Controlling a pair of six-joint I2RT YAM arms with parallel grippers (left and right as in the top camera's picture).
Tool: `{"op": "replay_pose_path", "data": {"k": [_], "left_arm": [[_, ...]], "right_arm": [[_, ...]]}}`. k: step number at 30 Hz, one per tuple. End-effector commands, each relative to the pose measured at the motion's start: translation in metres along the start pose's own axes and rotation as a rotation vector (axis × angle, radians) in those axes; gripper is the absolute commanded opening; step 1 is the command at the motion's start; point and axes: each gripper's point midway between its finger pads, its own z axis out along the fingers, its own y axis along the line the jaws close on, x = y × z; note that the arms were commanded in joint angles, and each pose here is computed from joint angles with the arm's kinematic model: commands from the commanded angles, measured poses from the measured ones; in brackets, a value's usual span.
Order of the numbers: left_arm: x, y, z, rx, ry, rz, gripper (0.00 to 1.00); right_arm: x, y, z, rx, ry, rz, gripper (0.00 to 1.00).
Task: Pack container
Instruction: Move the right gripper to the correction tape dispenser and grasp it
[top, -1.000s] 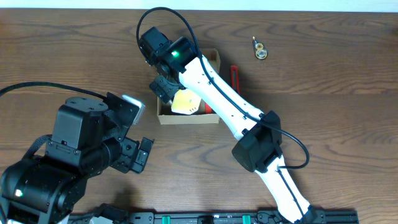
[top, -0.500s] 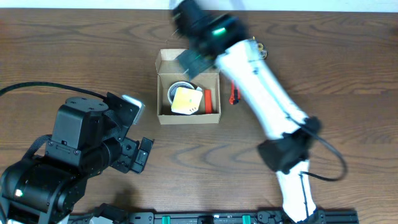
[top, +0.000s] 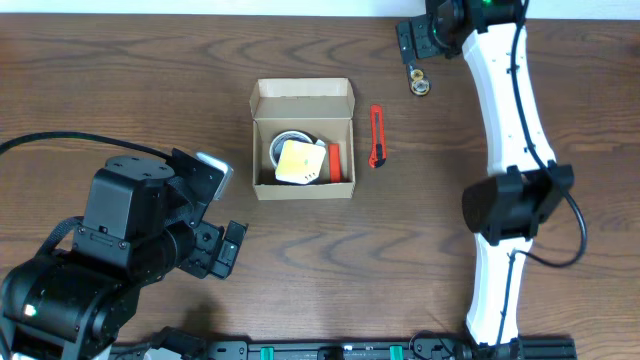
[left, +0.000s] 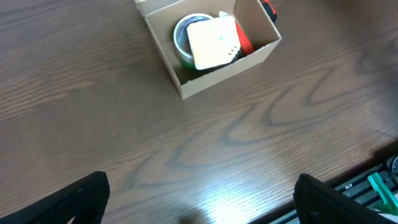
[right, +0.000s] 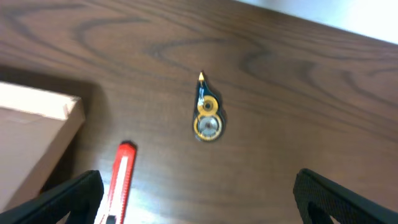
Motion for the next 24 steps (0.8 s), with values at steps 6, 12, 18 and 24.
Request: {"op": "replay_pose_path", "data": {"k": [6,12,18,24], "left_arm": [[0.000,0.000,-0.001,0.001,0.000,0.014,0.95],[0.000,0.000,-0.001,0.001,0.000,0.014,0.95],[0.000,0.000,-0.001,0.001,0.000,0.014,0.95],[0.000,0.000,-0.001,0.001,0.000,0.014,0.96]], "right_arm": [[0.016,-0.006,0.100,-0.044,0.052,-0.079,0.99],[0.031,-0.010,0.142,-0.100,0.075,-0.081,0.99],[0.045,-0.016,0.162,-0.110,0.111,-0.075,0.94],[0.047,-0.018,0.163,-0.113,0.116,-0.073,0.90]]}}
